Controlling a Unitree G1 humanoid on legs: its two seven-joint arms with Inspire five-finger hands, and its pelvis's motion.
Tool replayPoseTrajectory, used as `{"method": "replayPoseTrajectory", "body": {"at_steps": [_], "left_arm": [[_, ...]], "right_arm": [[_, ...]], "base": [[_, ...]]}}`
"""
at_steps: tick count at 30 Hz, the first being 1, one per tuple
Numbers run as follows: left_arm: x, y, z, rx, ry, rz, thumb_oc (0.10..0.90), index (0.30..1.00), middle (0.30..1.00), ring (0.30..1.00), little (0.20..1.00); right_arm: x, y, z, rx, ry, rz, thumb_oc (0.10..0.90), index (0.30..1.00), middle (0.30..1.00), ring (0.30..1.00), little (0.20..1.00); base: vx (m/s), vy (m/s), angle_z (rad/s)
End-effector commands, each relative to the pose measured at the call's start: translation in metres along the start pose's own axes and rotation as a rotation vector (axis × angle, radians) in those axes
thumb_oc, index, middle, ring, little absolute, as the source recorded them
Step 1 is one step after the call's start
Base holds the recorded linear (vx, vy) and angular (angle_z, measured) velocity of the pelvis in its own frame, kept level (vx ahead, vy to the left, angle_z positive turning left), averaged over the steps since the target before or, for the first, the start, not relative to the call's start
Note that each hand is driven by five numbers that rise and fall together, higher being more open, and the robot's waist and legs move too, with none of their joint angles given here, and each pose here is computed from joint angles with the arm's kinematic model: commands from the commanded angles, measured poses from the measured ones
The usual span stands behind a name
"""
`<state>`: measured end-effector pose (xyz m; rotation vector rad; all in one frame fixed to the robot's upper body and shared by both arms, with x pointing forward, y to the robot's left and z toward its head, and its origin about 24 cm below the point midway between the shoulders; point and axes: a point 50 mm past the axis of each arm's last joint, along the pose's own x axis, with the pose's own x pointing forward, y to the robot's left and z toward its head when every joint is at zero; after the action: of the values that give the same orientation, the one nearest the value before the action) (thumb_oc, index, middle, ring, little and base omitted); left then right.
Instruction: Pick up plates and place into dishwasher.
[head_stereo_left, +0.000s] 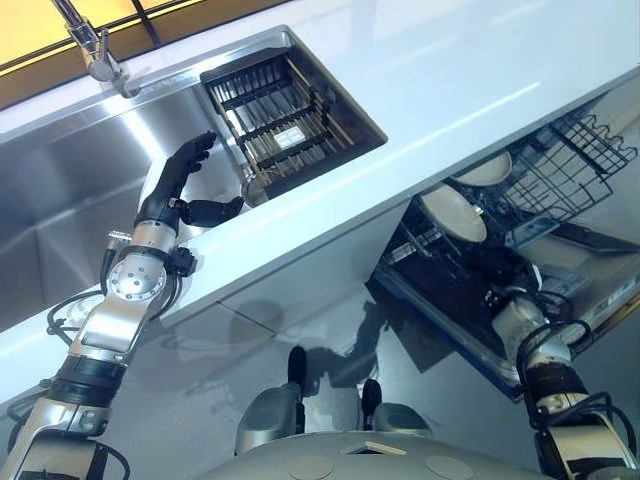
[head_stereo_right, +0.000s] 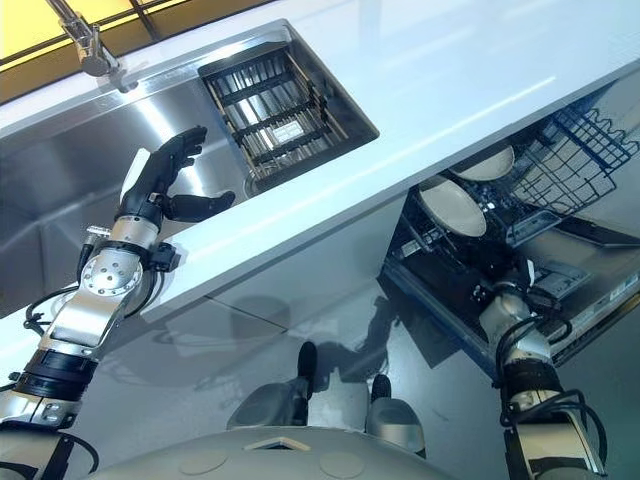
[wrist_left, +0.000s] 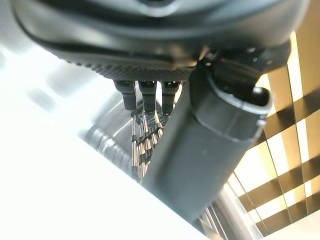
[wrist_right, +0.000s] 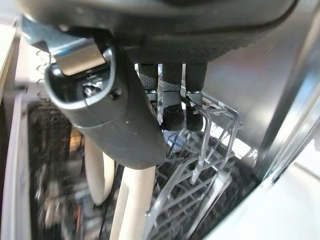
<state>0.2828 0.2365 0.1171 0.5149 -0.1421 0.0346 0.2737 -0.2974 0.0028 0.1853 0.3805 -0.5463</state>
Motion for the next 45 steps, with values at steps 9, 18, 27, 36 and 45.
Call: {"method": "replayPoseTrajectory", "body": {"at_steps": [9,18,27,36,45], "left_arm": [[0.021,-0.010,0.035,-0.020,-0.151,-0.012,0.800,0.900,0.900,0.900,0.900],[0.019,-0.015,0.032,-0.031,-0.143,-0.044,0.800,0.900,0.900,0.900,0.900],[0.006,-0.009,0.022,-0.037,-0.122,0.008,0.800,0.900,0.900,0.900,0.900],[-0.014,0.012,0.007,-0.026,-0.086,0.076,0.800,0.900,0.900,0.900,0.900],[-0.015,0.019,0.007,-0.025,-0.083,0.084,0.800,0.900,0.900,0.900,0.900]], "right_arm": [[-0.035,0.156,0.114,0.111,-0.373,0.617,0.100,0.300,0.300,0.300,0.200],[-0.030,0.150,0.119,0.163,-0.410,0.459,0.100,0.300,0.300,0.300,0.200],[-0.038,0.091,0.120,-0.119,-0.717,0.040,0.100,0.300,0.300,0.300,0.200],[-0.072,0.012,0.147,-0.172,-1.028,-0.287,0.100,0.300,0.300,0.300,0.200],[-0.077,-0.004,0.153,-0.192,-1.052,-0.305,0.100,0.300,0.300,0.300,0.200]], "base": [[0.03,0.025,0.11],[0.02,0.025,0.05],[-0.02,0.021,0.01],[-0.04,-0.009,-0.07],[-0.03,-0.027,-0.14]]}}
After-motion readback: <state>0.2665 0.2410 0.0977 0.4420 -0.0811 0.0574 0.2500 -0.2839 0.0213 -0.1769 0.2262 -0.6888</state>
